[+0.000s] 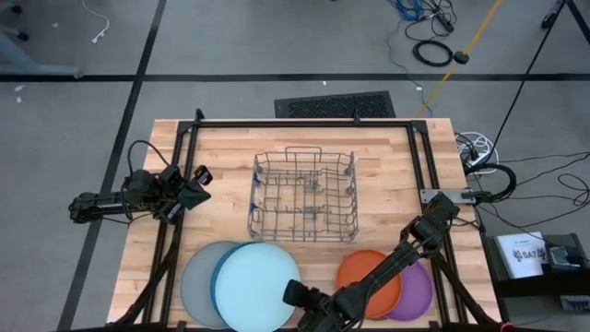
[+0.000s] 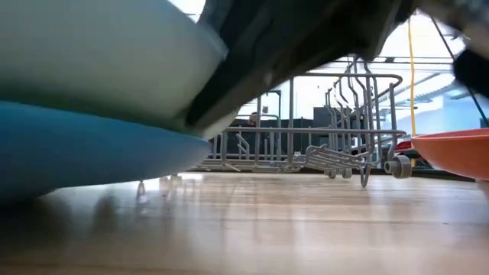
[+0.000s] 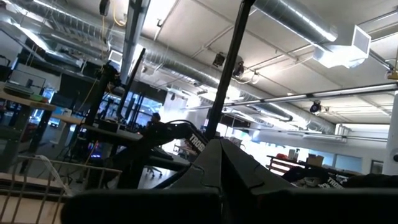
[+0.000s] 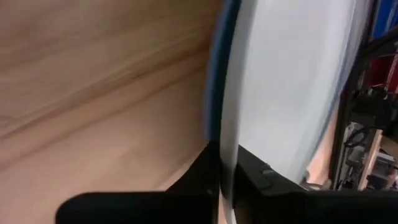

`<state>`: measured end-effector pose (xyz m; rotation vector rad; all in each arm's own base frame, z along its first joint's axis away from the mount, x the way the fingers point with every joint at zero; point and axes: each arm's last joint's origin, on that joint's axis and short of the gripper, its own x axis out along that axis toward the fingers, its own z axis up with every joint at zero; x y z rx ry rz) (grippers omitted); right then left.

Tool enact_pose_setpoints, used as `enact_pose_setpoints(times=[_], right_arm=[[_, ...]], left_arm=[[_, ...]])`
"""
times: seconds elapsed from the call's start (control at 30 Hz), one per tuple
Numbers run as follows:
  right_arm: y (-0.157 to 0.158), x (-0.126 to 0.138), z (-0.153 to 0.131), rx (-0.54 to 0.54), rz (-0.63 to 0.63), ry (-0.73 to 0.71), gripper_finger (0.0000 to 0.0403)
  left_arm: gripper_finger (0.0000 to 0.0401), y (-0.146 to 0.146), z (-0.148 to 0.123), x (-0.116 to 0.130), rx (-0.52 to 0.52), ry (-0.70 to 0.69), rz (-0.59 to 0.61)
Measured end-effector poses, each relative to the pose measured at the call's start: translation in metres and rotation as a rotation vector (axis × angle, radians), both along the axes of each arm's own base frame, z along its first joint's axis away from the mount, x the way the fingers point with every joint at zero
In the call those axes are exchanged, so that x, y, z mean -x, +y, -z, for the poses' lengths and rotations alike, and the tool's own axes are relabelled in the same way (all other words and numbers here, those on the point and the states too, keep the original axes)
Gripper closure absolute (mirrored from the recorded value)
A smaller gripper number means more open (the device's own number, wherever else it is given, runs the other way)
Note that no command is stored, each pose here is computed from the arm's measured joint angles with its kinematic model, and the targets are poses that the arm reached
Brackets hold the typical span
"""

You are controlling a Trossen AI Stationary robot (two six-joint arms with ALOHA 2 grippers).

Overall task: Sort dishes
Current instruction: Put the light blue plate in the dish rack

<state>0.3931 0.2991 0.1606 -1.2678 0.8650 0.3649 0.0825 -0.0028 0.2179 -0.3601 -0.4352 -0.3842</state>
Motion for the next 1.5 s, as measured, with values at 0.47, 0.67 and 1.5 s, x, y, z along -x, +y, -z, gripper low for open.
enact_pose_setpoints(times=[0.47,0.67,1.5], right_arm=[[-0.008,0.011,-0.062,-0.148,0.081,-0.107,0.0399],[-0.017,0.019,-0.101,-0.23,0.109,-0.184,0.0399],[-0.174,0.096,-0.28,-0.628,0.314,-0.333,0.0399]], left_arm=[[0.0399,0.0,0.0,0.0,0.0,-0.001,0.0],[0.0399,0.0,0.0,0.0,-0.001,-0.003,0.0],[0.037,0.003,-0.018,0.012,-0.059,-0.269,-0.225]])
